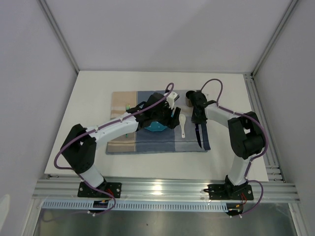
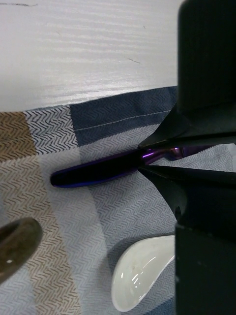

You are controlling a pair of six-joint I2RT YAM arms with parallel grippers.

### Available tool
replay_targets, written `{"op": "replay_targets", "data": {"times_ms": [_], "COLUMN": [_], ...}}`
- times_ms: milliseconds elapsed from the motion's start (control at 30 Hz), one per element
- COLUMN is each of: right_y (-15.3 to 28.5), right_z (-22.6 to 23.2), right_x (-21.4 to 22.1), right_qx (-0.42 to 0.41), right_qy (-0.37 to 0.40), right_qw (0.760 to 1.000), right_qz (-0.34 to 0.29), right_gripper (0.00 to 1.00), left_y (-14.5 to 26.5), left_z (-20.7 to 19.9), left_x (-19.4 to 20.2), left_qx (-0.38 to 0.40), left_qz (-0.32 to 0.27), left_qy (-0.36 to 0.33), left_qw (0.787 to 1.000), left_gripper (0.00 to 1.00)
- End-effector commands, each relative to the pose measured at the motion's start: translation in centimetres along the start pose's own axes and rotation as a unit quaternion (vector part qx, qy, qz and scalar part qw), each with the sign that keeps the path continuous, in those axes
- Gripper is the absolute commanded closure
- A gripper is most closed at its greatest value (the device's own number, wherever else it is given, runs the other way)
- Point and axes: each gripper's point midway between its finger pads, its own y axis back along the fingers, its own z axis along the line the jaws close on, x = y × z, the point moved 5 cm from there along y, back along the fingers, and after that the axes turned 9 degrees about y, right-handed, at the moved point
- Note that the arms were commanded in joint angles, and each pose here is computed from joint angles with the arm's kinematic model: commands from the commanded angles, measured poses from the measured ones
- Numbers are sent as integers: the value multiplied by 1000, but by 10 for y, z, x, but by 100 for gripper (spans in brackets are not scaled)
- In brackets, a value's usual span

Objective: Set the dinner table for one person
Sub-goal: Pick up the knife with the napkin.

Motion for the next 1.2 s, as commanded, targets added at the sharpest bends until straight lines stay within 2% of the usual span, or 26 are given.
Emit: {"op": "replay_targets", "data": {"times_ms": [0, 533, 833, 1167], "right_y": [-2, -22, -26, -1], "right_z": [4, 7, 8, 8], "right_x": [2, 27, 35, 12], "right_qx": [-1, -4, -2, -11], "right_qy": [-2, 13, 24, 20], "right_qw": [1000, 999, 999, 1000], "right_qz": [-6, 32, 45, 11], "right_gripper": [76, 70, 100, 100], "left_y": [12, 13, 15, 19], "left_z": [-7, -5, -6, -6], "left_x": [-18, -15, -16, -16], "left_qx": [6, 2, 4, 7], "left_qz": [-39, -35, -37, -41], "left_qy": [-13, -20, -22, -22], "left_qw": [999, 999, 999, 999], "left_gripper": [23, 23, 23, 24]}}
